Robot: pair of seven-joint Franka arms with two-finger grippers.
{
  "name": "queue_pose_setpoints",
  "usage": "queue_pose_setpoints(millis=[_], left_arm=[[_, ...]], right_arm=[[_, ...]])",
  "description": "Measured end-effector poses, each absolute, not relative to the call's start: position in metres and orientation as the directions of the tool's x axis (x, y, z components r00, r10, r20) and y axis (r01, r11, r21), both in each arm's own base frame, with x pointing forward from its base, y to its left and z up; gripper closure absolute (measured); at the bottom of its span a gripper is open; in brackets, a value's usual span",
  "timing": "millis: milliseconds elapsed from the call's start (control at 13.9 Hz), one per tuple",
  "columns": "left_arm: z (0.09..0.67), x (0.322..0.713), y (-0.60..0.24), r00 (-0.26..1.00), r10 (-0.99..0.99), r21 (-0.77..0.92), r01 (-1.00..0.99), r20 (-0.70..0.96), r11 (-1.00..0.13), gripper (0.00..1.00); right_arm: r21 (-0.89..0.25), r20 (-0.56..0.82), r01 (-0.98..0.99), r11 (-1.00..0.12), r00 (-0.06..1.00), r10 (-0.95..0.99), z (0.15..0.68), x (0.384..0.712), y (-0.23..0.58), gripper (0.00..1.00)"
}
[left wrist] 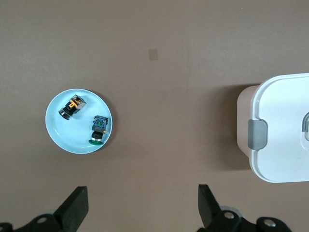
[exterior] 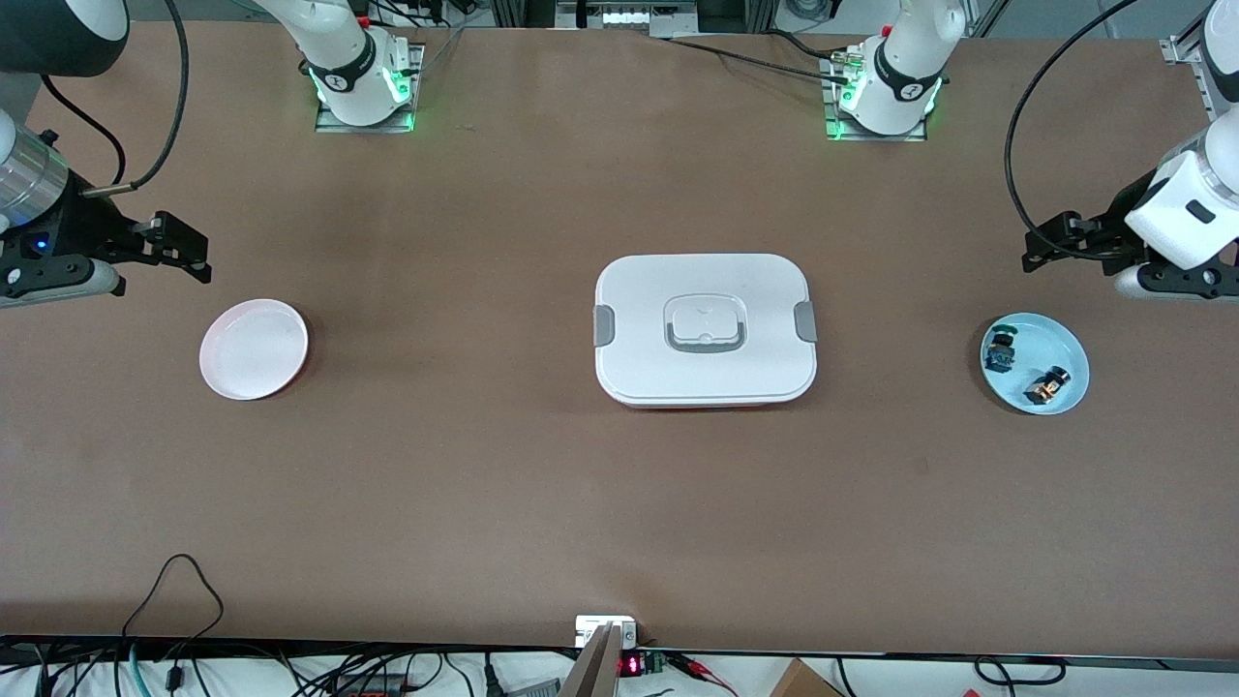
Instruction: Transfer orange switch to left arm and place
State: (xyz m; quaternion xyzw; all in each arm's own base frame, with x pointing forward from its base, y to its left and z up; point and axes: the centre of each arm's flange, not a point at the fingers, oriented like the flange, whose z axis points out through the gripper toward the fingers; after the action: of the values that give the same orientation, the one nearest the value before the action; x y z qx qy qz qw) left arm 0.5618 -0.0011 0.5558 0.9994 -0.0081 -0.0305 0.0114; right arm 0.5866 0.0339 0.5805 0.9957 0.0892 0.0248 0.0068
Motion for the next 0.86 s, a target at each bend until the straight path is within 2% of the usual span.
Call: queue_pose_setpoints(millis=[865], left_arm=[[0.5516, 0.5589, -0.0083, 0.996, -0.017, 0.020, -0.016, -0.091, -1.000, 0.00]], right_arm=[[0.028, 0.046, 0.184, -0.982, 0.982, 0.185, 0.5798, 0.5869, 0.0365, 0.00]])
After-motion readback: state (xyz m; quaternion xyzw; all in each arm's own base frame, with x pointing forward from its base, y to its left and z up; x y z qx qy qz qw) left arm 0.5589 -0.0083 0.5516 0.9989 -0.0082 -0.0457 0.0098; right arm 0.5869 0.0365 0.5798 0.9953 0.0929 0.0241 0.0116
